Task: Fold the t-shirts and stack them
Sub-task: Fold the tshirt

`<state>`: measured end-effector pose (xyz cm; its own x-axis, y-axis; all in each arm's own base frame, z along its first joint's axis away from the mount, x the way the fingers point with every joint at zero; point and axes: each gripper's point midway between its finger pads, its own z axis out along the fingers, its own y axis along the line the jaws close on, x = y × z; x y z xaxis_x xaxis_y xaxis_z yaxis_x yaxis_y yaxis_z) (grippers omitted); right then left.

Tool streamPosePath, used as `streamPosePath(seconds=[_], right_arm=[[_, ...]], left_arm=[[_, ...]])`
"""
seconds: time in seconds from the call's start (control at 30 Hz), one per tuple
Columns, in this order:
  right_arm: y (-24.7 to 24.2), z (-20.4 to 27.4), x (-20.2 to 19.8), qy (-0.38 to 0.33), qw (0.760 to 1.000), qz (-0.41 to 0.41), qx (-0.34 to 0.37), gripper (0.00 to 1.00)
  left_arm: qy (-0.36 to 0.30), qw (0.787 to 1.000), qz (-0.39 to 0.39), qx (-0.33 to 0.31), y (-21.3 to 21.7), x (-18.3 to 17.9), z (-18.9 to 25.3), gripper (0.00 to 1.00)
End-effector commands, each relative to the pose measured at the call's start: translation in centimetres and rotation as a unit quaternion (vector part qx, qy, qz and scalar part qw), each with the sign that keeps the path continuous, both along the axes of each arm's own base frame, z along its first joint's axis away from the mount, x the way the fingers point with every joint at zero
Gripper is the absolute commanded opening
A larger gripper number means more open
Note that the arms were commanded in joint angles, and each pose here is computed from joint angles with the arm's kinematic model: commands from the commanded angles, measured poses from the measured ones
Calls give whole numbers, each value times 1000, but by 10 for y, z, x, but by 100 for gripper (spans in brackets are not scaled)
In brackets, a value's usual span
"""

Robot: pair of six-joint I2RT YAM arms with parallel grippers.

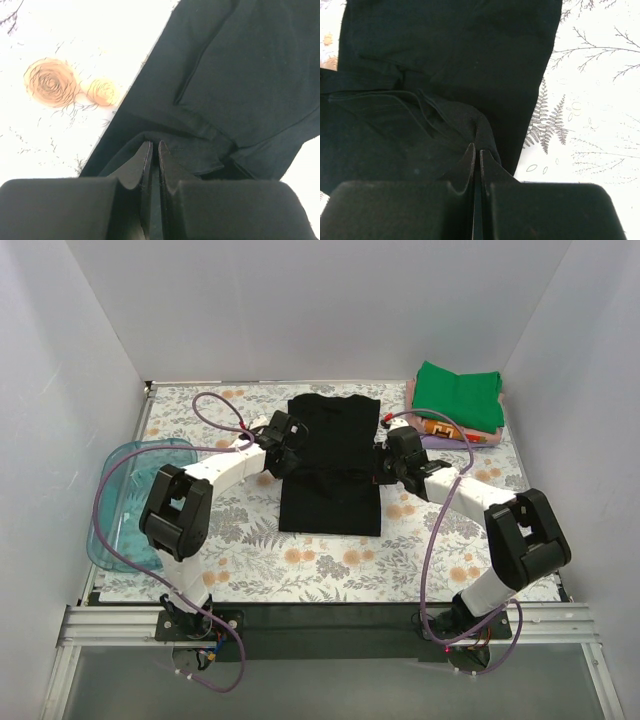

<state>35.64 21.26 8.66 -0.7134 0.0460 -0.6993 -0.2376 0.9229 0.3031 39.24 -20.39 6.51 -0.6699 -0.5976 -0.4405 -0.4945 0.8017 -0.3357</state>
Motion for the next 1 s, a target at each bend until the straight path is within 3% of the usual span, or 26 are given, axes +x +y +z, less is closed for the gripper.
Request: streamPosePath(seconds=[0.0, 0.07, 0.13, 0.17, 0.23, 0.27, 0.3, 0.33, 0.4, 0.5, 0.53, 0.63, 0.77, 0.97], right_arm=[[7, 19, 22, -35, 999, 9, 18, 1], [7, 16, 25, -33, 999, 7, 17, 1], [5, 16, 30, -33, 999, 3, 17, 2], [4, 13, 31, -28, 999, 0, 16, 17], [3, 19, 39, -35, 999, -5, 18, 36], [8, 23, 36, -32, 999, 11, 31, 57], [9, 28, 36, -38, 999, 21, 30, 71], [10, 29, 32, -34, 998, 29, 34, 98], [10, 32, 22, -34, 998, 42, 40, 99], [13, 37, -1, -25, 996, 63, 64, 98], [9, 23, -16, -2, 996, 61, 69, 99], [4, 6, -58, 40, 992, 65, 98, 98], [-1, -1, -100, 47, 987, 65, 136, 98], [-10, -13, -132, 50, 984, 53, 160, 98]], left_arm=[[-32, 999, -1, 10, 2, 23, 15, 0], [-32, 999, -3, 8, 1, 26, 15, 0], [-30, 1000, -7, 5, 0, 28, 15, 10], [-31, 999, -8, 4, 0, 29, 16, 28], [-36, 999, -11, 5, 0, 32, 25, 43], [-38, 999, -13, 6, 0, 33, 28, 49], [-36, 999, -17, 9, 0, 31, 32, 60], [-38, 999, -17, 6, 1, 28, 39, 67], [-36, 999, -20, 3, 4, 19, 44, 77], [-35, 999, -24, -18, 10, -6, 50, 77], [-12, 999, -29, -16, 15, -26, 33, 78], [-15, 997, -49, -61, 13, -56, 38, 79], [28, 994, -62, -83, 24, -116, 3, 80], [25, 988, -85, -130, 19, -148, -6, 80]])
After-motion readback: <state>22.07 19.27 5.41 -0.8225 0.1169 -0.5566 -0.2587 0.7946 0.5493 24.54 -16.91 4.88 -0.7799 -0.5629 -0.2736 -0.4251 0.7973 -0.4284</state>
